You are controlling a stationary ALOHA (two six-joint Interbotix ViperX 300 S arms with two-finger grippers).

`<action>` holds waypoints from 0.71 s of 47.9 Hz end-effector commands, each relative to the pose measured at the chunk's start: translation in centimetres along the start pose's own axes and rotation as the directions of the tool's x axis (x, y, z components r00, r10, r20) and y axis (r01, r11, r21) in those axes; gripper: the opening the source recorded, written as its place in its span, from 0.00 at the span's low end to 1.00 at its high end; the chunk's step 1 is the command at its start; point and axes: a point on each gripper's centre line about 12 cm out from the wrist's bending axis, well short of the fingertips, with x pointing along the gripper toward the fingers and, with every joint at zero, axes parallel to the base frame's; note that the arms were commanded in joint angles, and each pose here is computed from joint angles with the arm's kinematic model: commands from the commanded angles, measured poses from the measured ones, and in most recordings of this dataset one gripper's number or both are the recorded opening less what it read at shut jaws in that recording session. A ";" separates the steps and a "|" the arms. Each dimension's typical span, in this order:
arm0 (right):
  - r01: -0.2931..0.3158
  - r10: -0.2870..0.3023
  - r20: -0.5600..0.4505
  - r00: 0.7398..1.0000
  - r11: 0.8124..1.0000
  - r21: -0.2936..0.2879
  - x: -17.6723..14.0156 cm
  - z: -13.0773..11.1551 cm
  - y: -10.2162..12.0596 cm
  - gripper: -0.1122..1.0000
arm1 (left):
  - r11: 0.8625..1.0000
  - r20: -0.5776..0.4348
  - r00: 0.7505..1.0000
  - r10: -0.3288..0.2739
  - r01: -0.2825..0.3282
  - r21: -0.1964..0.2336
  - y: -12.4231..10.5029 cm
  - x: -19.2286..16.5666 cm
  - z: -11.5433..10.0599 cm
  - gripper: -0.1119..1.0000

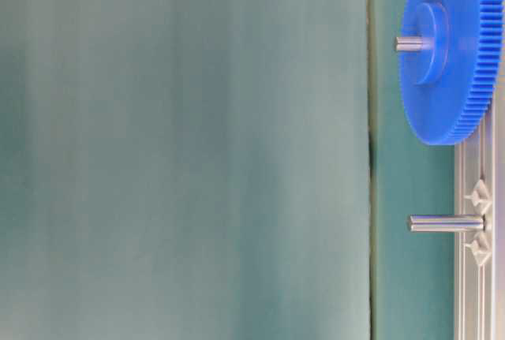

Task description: Insert the small gear onto the shaft.

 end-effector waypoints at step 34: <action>0.036 -0.014 -0.237 0.971 0.995 0.089 0.8 -2.8 -0.2 0.12 | 0.998 -0.237 0.970 -0.051 0.043 -0.037 -1.1 1.8 -2.8 0.10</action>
